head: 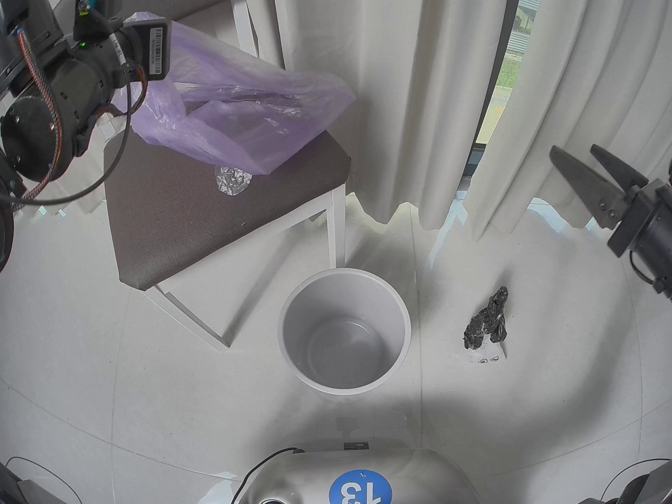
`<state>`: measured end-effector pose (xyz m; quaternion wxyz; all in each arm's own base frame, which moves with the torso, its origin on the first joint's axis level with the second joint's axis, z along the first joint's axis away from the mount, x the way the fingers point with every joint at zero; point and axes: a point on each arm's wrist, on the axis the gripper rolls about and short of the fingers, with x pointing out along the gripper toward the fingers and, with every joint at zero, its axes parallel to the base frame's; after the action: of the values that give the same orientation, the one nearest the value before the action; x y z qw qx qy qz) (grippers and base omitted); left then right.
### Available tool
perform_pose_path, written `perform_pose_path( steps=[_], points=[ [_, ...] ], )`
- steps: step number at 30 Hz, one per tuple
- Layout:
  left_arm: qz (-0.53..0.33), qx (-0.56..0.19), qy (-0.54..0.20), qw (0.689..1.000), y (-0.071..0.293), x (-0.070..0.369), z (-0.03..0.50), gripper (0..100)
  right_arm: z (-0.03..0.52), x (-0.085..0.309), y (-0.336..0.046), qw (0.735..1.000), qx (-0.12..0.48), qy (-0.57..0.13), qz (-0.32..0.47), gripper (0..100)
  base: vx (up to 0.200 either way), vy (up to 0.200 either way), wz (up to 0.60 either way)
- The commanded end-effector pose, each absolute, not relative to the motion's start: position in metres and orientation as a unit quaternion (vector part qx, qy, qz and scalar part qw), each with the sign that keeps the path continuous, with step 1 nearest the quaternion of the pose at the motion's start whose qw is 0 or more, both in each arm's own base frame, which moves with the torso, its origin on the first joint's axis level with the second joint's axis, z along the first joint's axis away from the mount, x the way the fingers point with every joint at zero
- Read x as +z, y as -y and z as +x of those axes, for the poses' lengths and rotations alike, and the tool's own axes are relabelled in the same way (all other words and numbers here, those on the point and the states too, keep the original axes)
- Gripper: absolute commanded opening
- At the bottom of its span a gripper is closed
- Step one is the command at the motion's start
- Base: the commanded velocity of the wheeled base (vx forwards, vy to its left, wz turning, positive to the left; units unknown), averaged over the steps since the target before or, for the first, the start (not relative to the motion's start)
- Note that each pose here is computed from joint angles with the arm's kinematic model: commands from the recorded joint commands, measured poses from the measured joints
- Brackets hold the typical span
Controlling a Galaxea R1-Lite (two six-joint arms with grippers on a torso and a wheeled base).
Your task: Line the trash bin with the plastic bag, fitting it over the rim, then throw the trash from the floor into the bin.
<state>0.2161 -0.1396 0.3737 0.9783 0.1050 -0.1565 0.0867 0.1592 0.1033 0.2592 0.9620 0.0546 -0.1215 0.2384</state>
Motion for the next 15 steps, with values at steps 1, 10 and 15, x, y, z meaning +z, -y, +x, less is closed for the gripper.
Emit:
perform_pose_path(
  steps=[1,10,15],
  points=[
    [0.084,0.071,0.161,0.981,0.157,0.375,0.210,0,0.182,0.227,-0.135,0.964,0.253,0.071,0.042,100,0.000,0.000,0.00],
    [0.064,0.050,0.159,0.984,0.185,0.381,0.197,0,0.193,0.213,-0.154,0.965,0.244,0.078,0.057,100,0.000,0.000,0.00],
    [0.045,0.034,0.165,0.985,0.197,0.389,0.188,0,0.191,0.203,-0.170,0.958,0.268,0.047,0.093,100,0.000,0.000,0.00]
  ],
)
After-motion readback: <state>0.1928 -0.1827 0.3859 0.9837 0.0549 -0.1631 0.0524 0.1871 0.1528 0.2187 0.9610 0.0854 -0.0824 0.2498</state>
